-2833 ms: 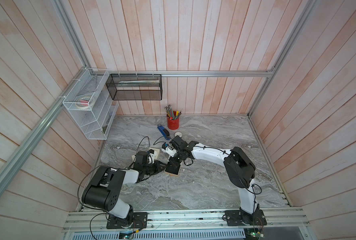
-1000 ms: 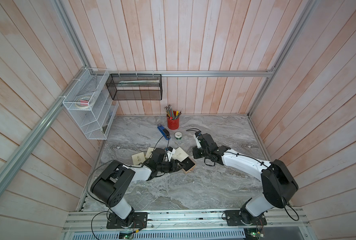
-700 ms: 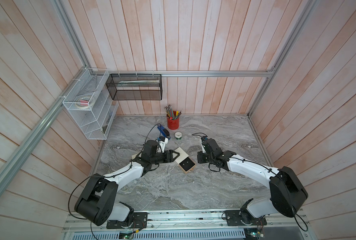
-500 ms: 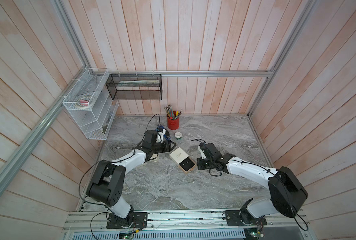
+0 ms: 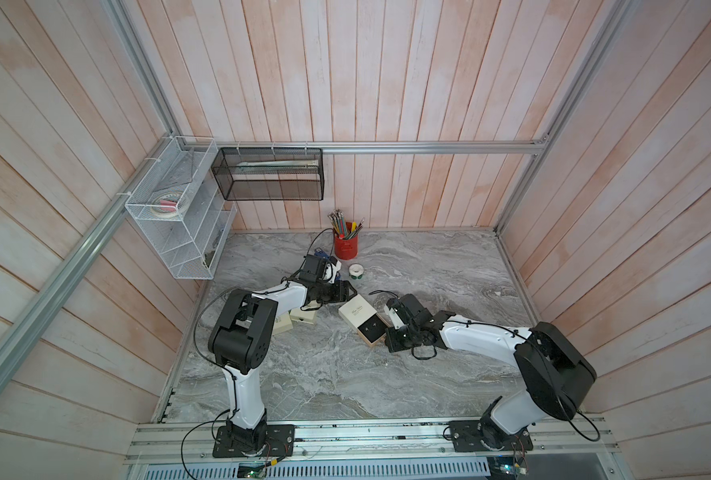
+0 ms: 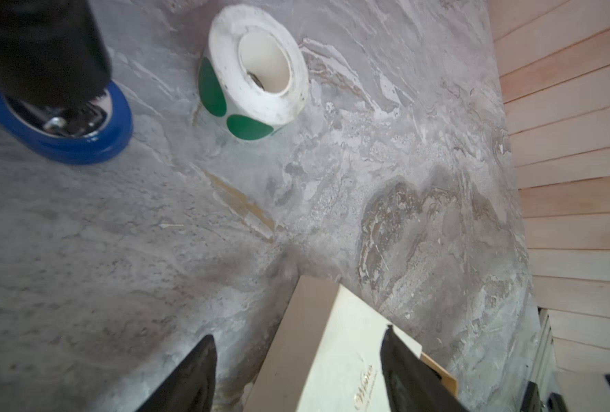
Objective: Place the earrings into the drawer-style jewelry box
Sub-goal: Close the drawer of the jewelry box.
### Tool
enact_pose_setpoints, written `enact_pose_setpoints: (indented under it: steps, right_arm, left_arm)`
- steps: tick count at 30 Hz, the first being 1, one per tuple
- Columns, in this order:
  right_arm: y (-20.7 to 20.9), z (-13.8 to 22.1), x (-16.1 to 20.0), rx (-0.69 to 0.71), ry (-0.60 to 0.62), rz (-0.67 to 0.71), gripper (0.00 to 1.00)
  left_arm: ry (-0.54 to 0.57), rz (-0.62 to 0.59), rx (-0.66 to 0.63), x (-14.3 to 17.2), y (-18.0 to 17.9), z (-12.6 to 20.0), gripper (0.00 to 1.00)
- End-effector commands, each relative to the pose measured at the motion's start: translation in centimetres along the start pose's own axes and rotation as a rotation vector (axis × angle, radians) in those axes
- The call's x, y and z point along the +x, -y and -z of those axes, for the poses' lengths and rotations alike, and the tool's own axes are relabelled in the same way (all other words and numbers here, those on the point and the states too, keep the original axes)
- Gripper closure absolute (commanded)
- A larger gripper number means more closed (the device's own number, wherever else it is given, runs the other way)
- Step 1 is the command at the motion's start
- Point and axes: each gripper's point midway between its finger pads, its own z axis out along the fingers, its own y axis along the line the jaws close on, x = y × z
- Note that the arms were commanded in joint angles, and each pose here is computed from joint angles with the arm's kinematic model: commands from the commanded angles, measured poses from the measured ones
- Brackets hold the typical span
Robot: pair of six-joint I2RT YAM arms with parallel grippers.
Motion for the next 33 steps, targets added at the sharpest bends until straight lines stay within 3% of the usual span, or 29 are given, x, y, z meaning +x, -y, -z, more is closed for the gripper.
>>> enact_pose_setpoints:
  steps: [1,10,27,30,33]
  right_arm:
    - [0.2,-0.7,-0.3,0.012,-0.002,-0.014,0.91]
    - [0.0,-1.2,-3.5,-0.009,0.074,-0.010,0.90]
    - [-2.0,-2.1,-8.0,-0.087,0.164,0.060,0.84]
    - [-1.2,-1.6,-8.2,-0.044,0.184,0.060,0.80]
    - [0.5,-0.3,-8.2,0.035,0.214,0.052,0.64]
  left_arm:
    - [-0.039,-0.033,0.071,0.6,1.4,-0.7,0.27]
    - [-0.091,-0.031,0.195,2.4,3.0,-1.4,0.30]
    - [-0.131,-0.039,0.263,5.5,5.5,-1.8,0.31]
    - [-0.103,-0.042,0.227,5.1,5.1,-1.3,0.31]
    - [-0.030,-0.040,0.160,3.6,4.4,0.3,0.27]
